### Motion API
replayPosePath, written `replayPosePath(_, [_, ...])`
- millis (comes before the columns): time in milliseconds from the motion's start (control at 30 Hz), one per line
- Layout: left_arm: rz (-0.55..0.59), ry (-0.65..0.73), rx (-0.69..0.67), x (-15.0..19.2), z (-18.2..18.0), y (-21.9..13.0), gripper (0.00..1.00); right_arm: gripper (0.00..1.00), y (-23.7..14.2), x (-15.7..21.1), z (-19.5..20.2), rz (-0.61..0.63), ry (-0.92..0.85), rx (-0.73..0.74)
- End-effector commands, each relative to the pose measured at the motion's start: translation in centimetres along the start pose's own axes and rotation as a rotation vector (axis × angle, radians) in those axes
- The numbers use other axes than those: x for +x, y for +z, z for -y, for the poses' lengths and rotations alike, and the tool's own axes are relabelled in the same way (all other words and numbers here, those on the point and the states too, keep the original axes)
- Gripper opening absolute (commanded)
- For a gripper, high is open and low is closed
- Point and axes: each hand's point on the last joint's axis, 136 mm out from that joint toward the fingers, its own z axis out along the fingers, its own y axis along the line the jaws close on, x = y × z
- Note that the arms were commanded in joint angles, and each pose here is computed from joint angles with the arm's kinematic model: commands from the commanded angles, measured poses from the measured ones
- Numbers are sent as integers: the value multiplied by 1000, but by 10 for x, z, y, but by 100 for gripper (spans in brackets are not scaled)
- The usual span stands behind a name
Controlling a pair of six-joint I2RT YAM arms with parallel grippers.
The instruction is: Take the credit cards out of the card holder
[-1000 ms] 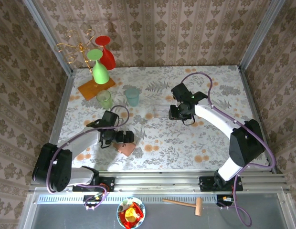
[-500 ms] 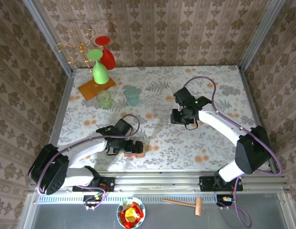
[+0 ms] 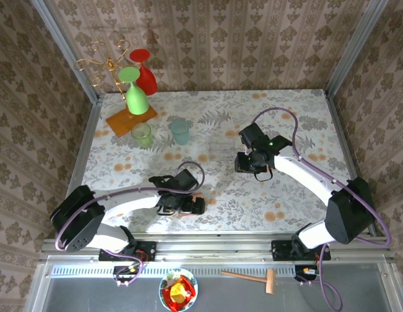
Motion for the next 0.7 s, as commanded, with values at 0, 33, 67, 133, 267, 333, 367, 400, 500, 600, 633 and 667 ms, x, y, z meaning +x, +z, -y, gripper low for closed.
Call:
replayPosePath(0, [-25,53,233,-7,70,8,100,34,-9,4,3,15,10,10])
replayPosePath(33, [-31,63,234,-7,74,9,100,34,-9,5,3,14,10,12])
replayPosePath(67, [-34,70,234,-7,78,10,100,34,-10,5,4,15,10,13])
replayPosePath(133, [-30,72,222,-9,79,12,100,34,-10,6,6,14,9,20])
replayPosePath(267, [0,43,159,-13,65,8,100,34,-10,9,10,10,8,33])
replayPosePath(333, [10,36,162,-15,63,3,100,34,-10,10,11,12,8,36])
replayPosePath(367, [14,34,162,-15,62,0,100,34,-10,10,11,12,7,37])
replayPosePath(400, [16,33,155,-14,60,-3,100,34,-11,10,11,12,7,38])
replayPosePath(500, [18,35,146,-11,55,-9,100,34,-11,9,10,14,7,37])
replayPosePath(600, [7,33,163,-8,56,-9,100,34,-10,8,10,12,8,37])
replayPosePath(633, [1,36,173,-7,58,-8,100,34,-10,9,9,10,9,34])
replayPosePath(667, [-4,35,185,-7,60,-6,100,34,-10,9,9,10,10,33])
